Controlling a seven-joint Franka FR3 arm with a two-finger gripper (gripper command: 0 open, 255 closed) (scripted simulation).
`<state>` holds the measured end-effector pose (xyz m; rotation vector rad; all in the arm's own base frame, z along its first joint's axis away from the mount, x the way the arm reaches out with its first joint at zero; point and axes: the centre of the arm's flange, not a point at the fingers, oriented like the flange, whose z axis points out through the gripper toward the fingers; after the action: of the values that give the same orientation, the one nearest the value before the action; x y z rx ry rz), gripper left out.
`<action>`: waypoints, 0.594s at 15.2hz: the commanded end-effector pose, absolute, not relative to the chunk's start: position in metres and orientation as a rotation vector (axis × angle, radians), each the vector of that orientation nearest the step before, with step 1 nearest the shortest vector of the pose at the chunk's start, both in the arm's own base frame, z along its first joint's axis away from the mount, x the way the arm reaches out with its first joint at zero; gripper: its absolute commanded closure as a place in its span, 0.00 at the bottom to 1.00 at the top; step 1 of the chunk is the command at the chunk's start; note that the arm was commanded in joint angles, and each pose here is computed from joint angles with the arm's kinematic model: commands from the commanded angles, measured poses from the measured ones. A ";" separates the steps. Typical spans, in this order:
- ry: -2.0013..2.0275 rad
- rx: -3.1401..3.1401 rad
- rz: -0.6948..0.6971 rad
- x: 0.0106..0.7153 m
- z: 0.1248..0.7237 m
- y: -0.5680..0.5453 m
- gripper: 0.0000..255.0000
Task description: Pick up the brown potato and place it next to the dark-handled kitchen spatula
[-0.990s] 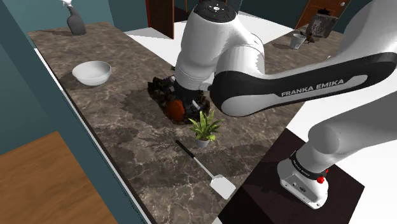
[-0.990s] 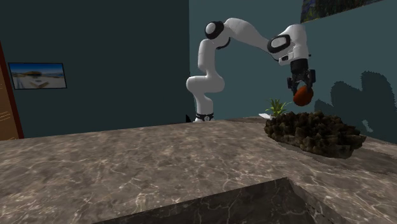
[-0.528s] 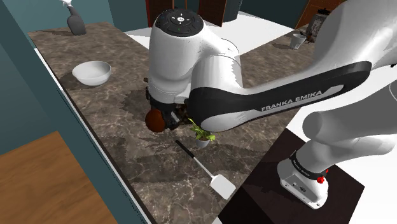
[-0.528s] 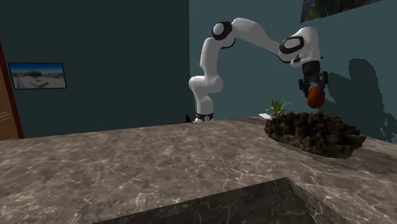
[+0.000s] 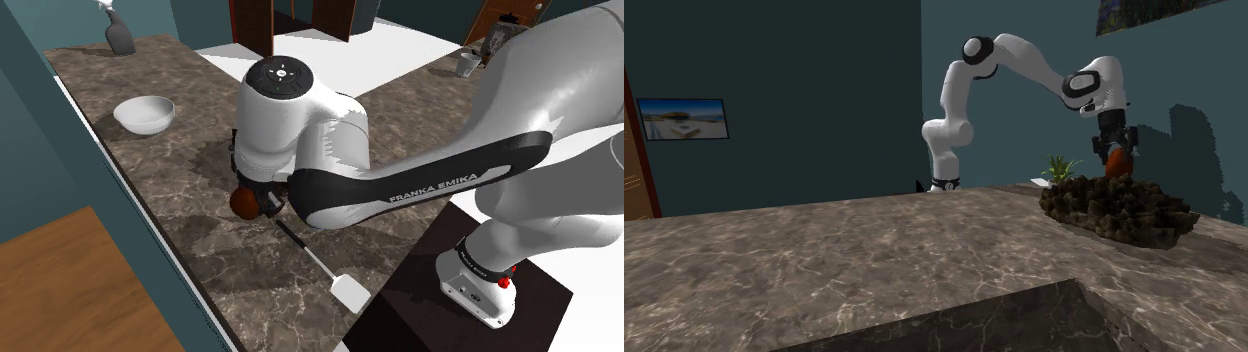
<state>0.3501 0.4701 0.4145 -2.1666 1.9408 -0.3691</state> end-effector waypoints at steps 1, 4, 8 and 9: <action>1.941 -2.166 -0.369 0.350 0.404 0.471 1.00; 1.941 -2.166 -0.369 0.350 0.388 0.471 1.00; 1.941 -2.166 -0.369 0.350 0.367 0.471 1.00; 1.941 -2.166 -0.369 0.350 0.361 0.471 1.00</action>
<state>0.3491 0.4714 0.3677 -2.1666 1.9407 -0.3690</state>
